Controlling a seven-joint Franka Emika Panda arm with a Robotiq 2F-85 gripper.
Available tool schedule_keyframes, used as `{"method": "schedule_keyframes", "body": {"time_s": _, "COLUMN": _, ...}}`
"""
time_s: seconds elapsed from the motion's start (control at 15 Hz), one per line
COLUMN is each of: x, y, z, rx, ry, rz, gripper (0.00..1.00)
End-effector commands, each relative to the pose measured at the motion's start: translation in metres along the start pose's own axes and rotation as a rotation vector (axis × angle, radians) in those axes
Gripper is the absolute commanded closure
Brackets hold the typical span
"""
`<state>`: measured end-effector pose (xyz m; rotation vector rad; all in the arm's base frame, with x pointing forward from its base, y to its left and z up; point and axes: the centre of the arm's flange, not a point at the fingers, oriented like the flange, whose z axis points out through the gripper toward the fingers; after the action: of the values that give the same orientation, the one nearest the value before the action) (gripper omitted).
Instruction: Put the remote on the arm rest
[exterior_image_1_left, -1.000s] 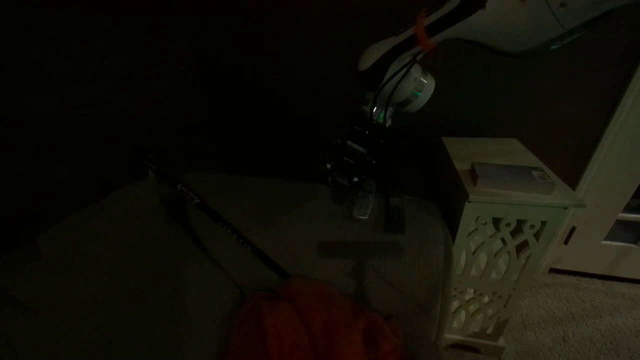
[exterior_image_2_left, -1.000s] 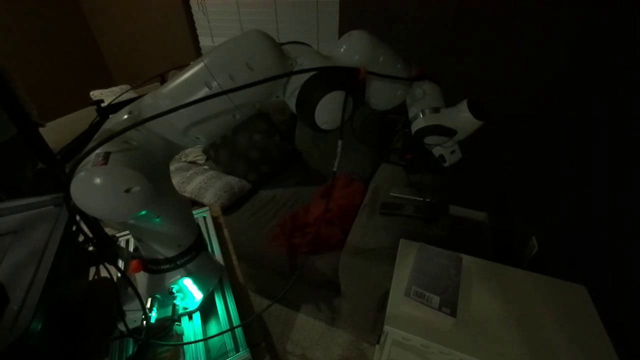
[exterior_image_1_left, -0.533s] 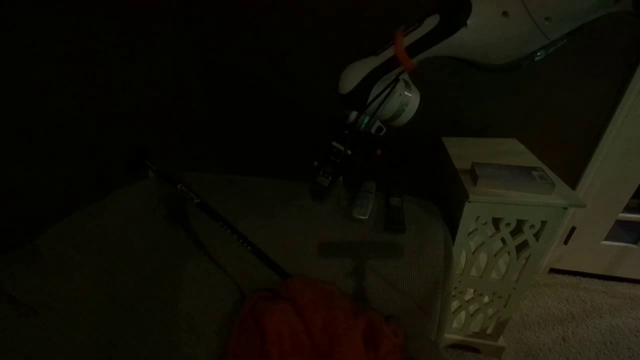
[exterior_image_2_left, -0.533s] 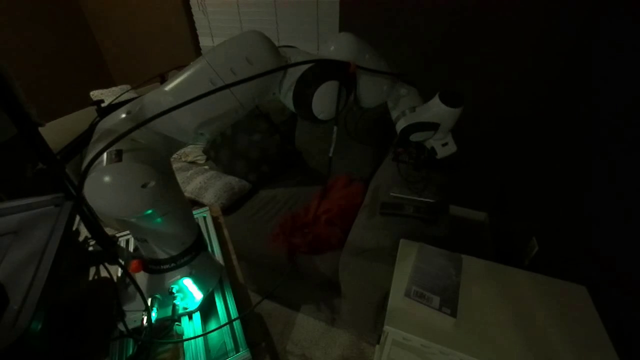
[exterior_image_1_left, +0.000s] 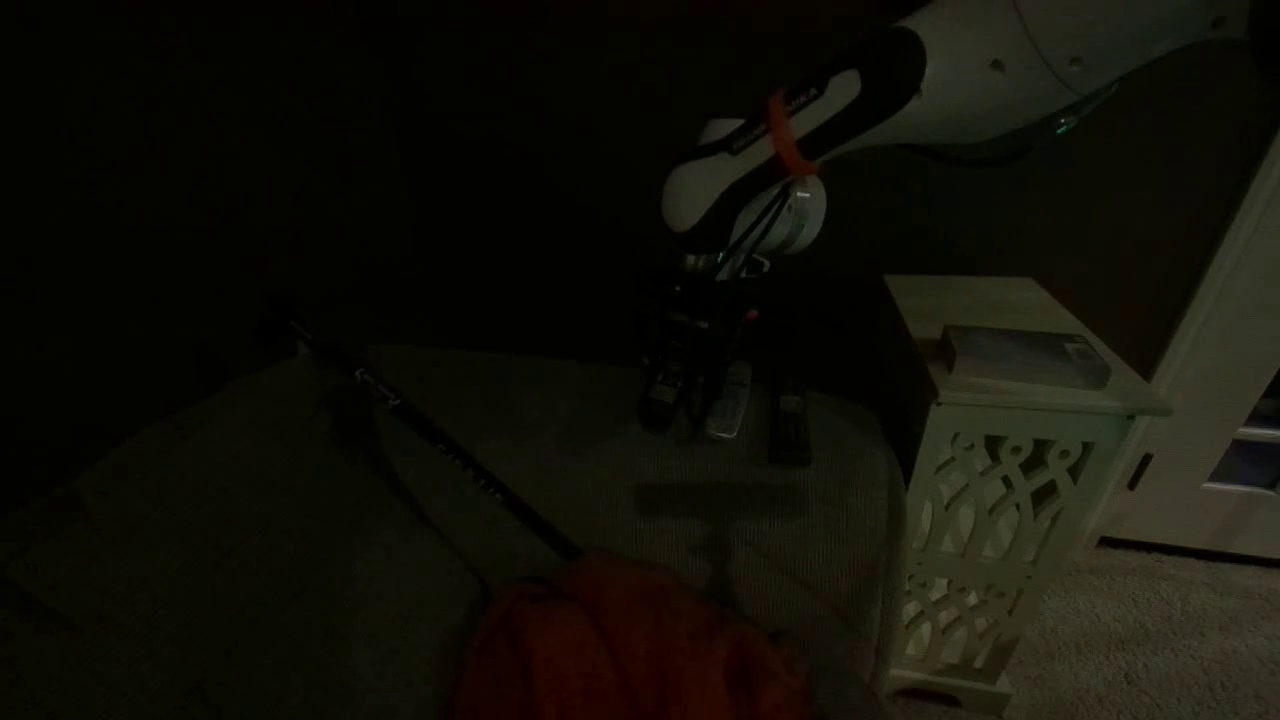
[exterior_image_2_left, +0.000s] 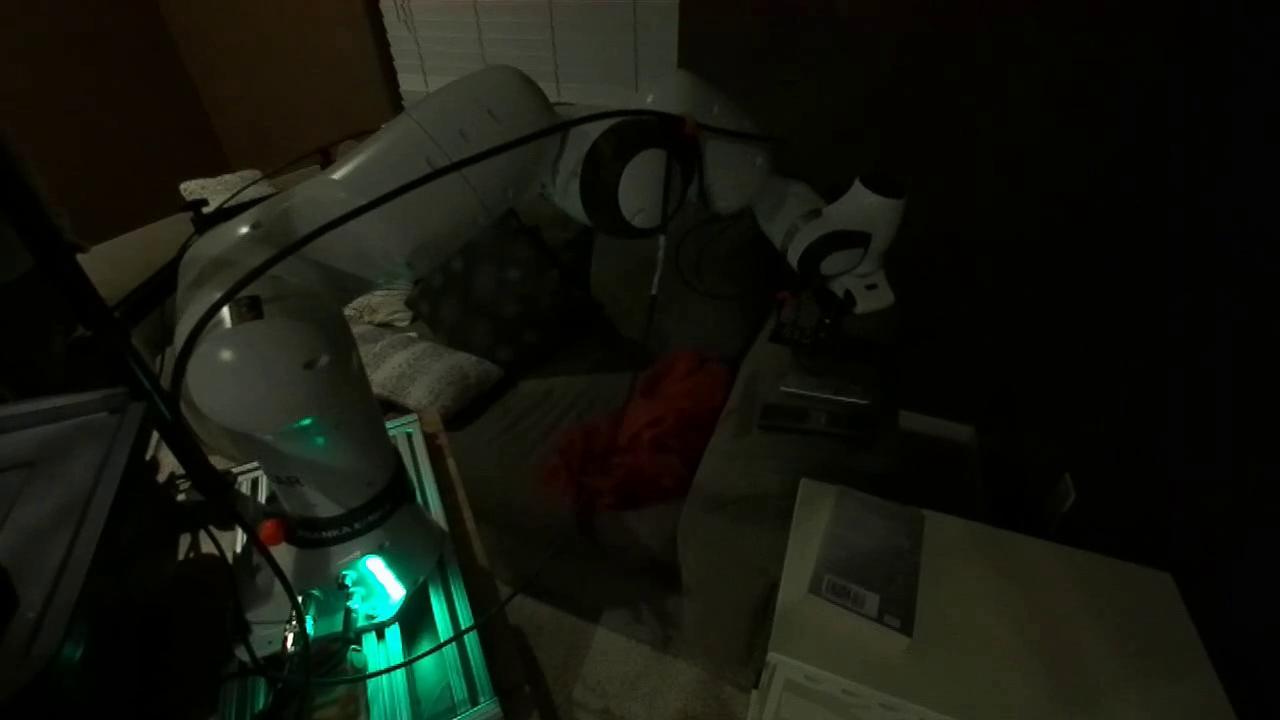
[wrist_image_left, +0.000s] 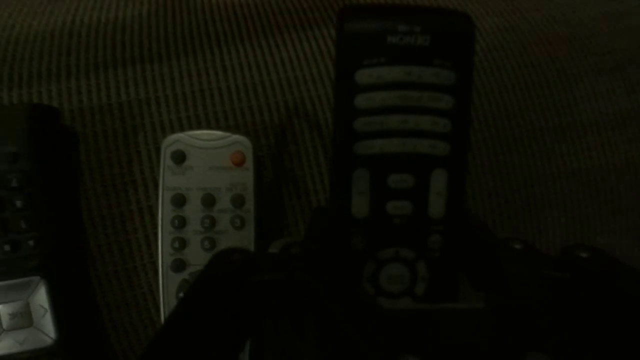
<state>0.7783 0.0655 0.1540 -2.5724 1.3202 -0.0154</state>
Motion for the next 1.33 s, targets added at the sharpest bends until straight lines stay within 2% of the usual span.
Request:
{"method": "schedule_keyframes", "body": {"time_s": 0.0, "x": 0.014, "y": -0.024, "z": 0.007, "rx": -0.026, "ry": -0.05, "rz": -0.024, "gripper": 0.65}}
{"method": "schedule_keyframes", "body": {"time_s": 0.2, "x": 0.024, "y": -0.033, "z": 0.008, "rx": -0.006, "ry": -0.038, "rz": -0.046, "gripper": 0.65}}
{"method": "schedule_keyframes", "body": {"time_s": 0.53, "x": 0.047, "y": -0.038, "z": 0.017, "rx": -0.042, "ry": -0.01, "rz": -0.069, "gripper": 0.65}}
{"method": "schedule_keyframes", "body": {"time_s": 1.27, "x": 0.066, "y": -0.046, "z": 0.036, "rx": -0.03, "ry": 0.009, "rz": -0.063, "gripper": 0.65}}
